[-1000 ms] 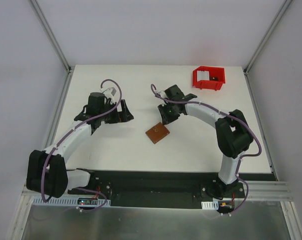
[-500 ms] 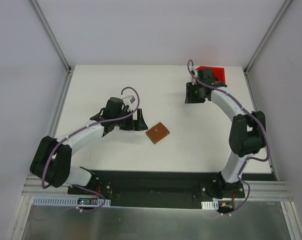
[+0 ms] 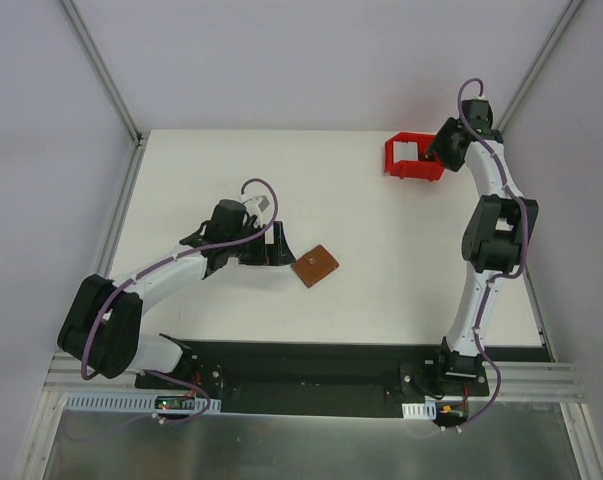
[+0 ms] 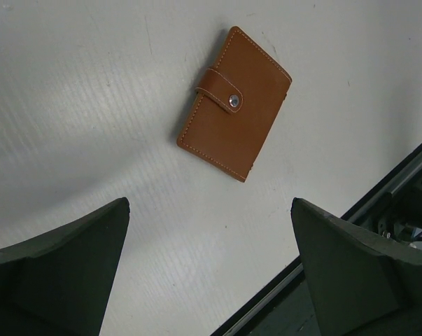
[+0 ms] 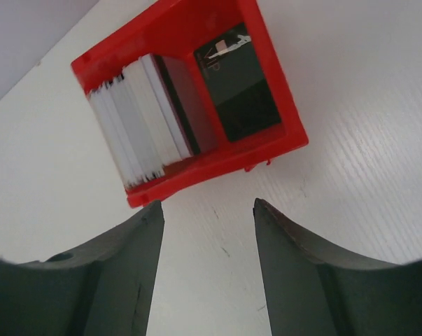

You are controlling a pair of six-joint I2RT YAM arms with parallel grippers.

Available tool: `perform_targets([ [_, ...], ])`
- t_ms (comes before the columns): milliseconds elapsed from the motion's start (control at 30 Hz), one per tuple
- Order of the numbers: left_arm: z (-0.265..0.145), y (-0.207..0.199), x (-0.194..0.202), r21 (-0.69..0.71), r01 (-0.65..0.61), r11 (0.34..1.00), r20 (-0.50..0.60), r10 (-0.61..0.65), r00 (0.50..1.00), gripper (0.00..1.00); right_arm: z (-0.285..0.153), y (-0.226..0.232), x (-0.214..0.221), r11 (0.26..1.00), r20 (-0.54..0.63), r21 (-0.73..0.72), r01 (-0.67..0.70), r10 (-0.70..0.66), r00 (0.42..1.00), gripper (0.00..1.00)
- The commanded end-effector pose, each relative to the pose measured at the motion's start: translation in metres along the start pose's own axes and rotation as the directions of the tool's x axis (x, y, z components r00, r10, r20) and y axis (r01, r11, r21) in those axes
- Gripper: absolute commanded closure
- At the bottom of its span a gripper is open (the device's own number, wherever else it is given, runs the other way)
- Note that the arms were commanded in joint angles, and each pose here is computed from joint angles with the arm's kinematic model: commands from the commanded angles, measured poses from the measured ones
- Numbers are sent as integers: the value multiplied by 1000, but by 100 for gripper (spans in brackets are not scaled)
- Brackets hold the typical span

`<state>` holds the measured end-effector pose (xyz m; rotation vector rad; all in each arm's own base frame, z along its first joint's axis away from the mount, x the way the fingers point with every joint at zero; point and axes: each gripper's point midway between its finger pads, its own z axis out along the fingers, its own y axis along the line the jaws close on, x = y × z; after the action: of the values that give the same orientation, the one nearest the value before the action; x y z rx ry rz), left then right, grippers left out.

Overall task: Put the credit cards into the card holder
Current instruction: Move the storage box to the center of the board.

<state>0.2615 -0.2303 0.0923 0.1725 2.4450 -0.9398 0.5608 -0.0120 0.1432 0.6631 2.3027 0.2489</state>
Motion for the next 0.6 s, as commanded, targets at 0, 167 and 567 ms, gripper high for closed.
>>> perform_targets([
  [0, -7, -13, -11, 32, -22, 999, 51, 20, 999, 2, 12, -11, -7, 984, 22, 115, -137, 135, 991, 42],
  [167, -9, -9, -12, 14, -26, 1000, 58, 25, 998, 2, 24, -19, -11, 965, 59, 140, -222, 215, 975, 41],
  [567, -9, -8, -11, 4, -22, 1000, 52, 21, 998, 2, 49, -18, -22, 939, 118, 132, -318, 304, 945, 40],
])
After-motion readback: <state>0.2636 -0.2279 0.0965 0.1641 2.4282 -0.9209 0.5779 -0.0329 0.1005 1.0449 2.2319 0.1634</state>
